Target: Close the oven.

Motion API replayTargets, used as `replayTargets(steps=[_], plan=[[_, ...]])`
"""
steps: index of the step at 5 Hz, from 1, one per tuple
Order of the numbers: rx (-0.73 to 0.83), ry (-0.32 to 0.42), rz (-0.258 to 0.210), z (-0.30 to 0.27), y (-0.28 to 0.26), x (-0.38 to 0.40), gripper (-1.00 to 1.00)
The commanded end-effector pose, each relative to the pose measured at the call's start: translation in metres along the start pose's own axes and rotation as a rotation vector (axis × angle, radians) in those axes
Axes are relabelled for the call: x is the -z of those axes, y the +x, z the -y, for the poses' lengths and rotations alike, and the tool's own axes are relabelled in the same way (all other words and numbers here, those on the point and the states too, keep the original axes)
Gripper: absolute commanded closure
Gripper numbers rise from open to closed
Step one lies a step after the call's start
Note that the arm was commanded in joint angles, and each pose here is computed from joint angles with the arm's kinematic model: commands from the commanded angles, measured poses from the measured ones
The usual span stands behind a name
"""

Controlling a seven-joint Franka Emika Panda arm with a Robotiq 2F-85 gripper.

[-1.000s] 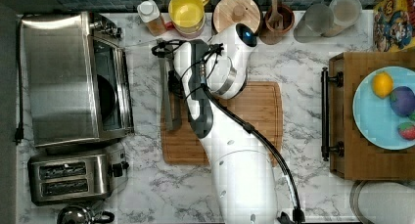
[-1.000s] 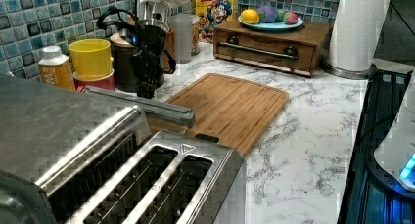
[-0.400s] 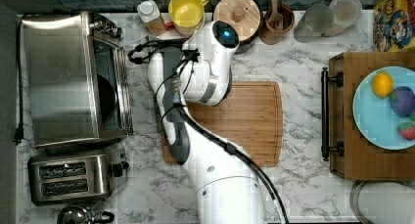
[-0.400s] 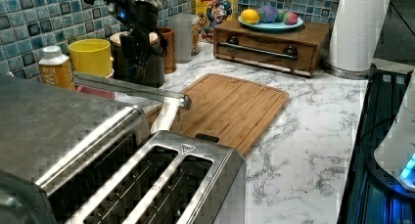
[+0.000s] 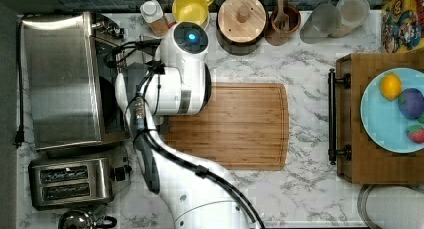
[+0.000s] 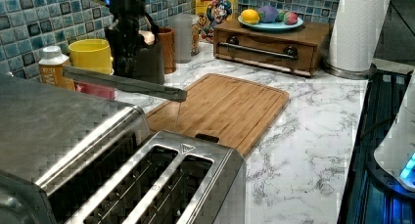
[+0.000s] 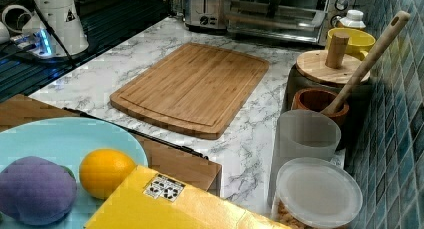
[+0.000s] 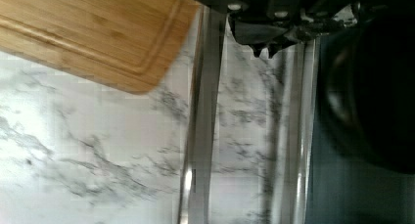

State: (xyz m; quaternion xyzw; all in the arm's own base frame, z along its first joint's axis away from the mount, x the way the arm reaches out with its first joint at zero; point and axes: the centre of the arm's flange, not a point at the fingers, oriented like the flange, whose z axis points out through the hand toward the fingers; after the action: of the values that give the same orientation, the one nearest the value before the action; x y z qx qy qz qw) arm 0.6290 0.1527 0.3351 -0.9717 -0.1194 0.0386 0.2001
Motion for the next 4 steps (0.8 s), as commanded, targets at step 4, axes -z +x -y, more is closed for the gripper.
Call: replayTargets(steps=[4], plan=[[0.102,-0.317,-0.239,0.261,-0.045,0.06,1.0]])
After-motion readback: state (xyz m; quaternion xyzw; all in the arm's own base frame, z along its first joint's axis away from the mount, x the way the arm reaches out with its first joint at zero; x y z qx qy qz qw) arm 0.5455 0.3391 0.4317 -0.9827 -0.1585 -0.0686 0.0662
